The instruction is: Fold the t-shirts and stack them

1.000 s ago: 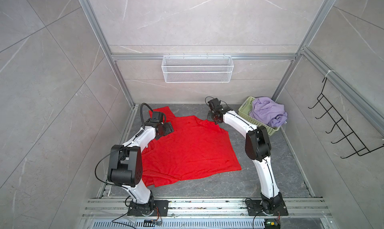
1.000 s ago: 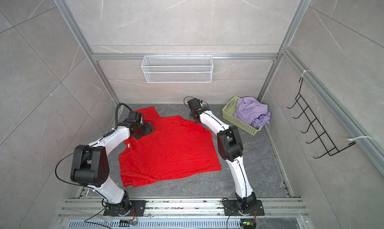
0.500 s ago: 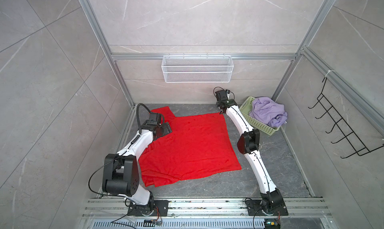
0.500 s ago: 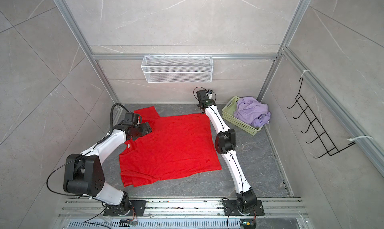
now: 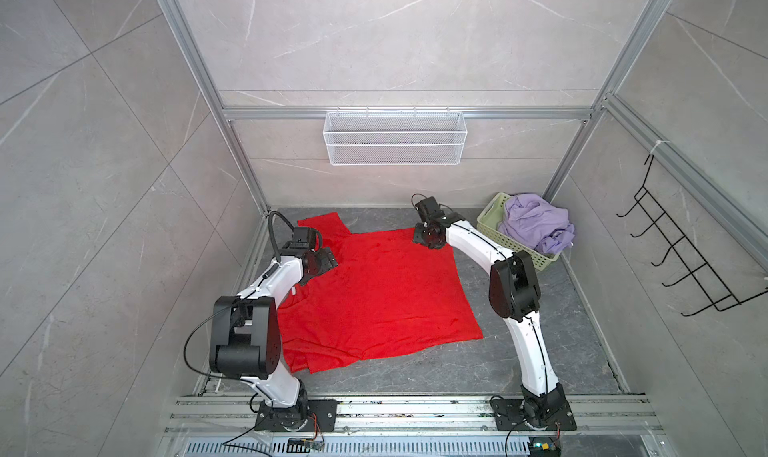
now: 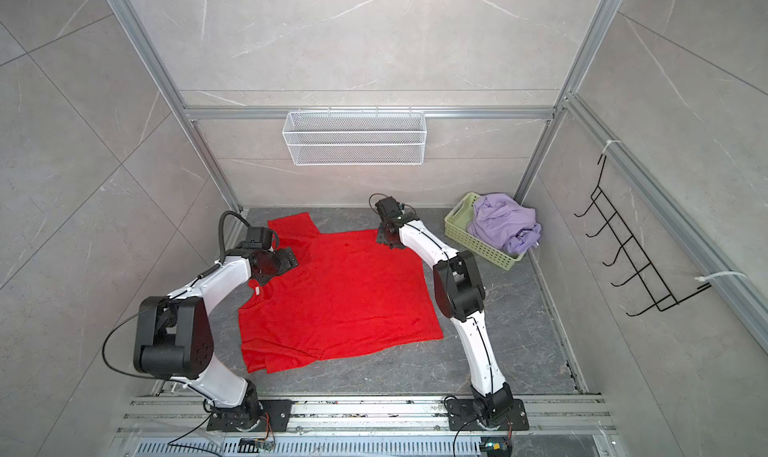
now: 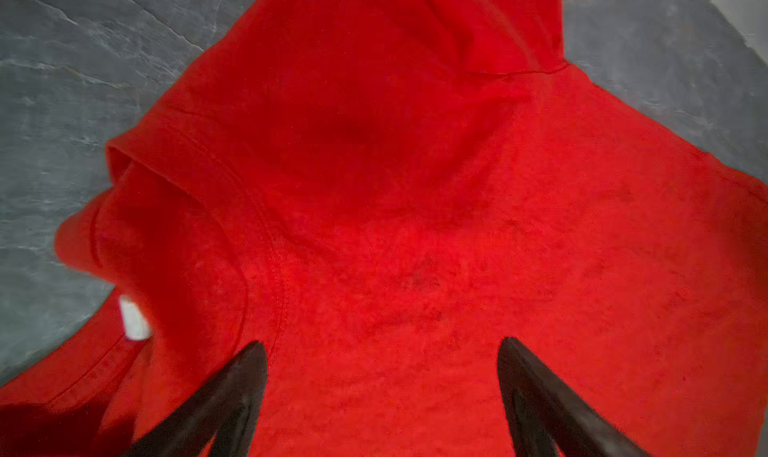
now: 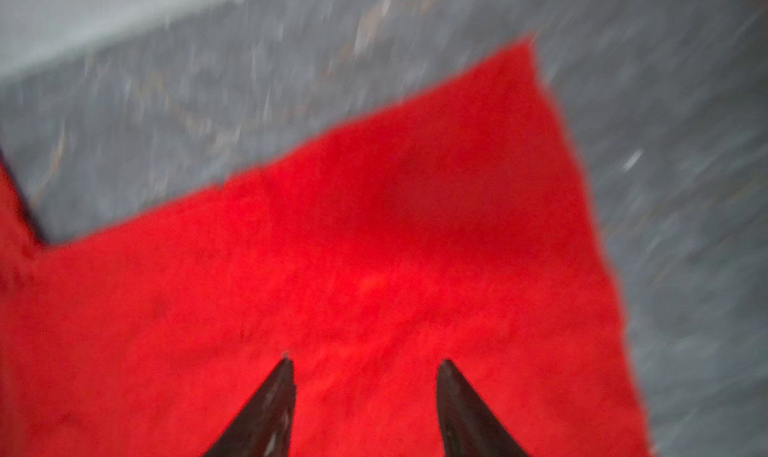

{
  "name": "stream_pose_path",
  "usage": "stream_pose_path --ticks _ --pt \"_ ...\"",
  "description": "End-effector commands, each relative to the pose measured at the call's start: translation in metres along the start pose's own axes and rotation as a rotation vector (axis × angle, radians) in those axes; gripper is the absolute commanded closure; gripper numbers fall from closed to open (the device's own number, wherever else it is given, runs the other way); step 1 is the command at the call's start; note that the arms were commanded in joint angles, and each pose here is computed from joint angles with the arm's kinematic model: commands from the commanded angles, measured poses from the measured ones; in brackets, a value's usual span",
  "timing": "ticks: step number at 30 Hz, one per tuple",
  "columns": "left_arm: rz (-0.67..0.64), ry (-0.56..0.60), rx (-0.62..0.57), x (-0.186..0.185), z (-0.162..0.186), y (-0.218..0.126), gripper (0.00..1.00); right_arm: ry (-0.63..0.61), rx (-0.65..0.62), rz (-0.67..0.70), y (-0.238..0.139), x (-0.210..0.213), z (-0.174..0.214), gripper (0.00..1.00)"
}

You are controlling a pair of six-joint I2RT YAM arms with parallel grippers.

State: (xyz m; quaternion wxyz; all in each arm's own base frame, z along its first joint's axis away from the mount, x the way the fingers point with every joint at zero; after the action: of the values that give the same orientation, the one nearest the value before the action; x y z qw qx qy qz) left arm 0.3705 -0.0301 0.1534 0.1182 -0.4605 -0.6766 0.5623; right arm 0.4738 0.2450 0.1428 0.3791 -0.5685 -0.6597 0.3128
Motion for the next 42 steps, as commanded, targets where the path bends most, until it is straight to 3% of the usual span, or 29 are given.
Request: stream_pose_path --ticks 1,12,19,23,27,33,36,42 --pt "0.032 -0.037 0.042 -0.010 -0.009 0.018 0.11 0.129 -0.024 -0.087 -0.001 0.000 0.008 0.44" --pt "0.029 -0.132 0.170 -0.001 -0.025 0.081 0.11 0.122 0.062 0.018 0.036 -0.014 0.034 0.44" --pt "0.101 -0.141 0.236 -0.013 -0.057 0.122 0.12 0.161 0.057 0.047 0.075 -0.028 0.001 0.44" --pt "0.138 -0.109 0.207 -0.029 -0.084 0.126 0.12 0.154 0.036 0.045 0.094 -0.033 -0.023 0.44" --pt "0.225 -0.095 0.138 -0.045 -0.108 0.099 0.12 0.120 -0.032 -0.007 0.079 -0.026 -0.056 0.44" --pt "0.364 -0.031 -0.032 -0.066 -0.131 -0.003 0.13 0.003 -0.127 -0.099 0.013 -0.010 -0.090 0.44" --pt "0.379 -0.001 -0.038 -0.063 -0.120 -0.044 0.14 -0.010 -0.119 -0.095 -0.026 -0.009 -0.089 0.43" --pt "0.184 -0.064 0.081 -0.008 -0.052 -0.087 0.18 0.117 -0.029 -0.118 -0.073 -0.020 -0.031 0.42"
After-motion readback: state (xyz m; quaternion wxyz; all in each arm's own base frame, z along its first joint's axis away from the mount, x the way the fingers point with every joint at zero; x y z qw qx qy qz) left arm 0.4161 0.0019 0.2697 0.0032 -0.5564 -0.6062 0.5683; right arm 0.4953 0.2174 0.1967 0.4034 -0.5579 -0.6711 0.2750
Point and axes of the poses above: each gripper's point midway between its finger pads, its own y axis out along the fingers, its own x axis along the line the jaws close on, z = x × y, the point moved 8 cm from there along -y, back along the fingers, and after that the axes turned 13 degrees about -y, right-handed, at the moved point
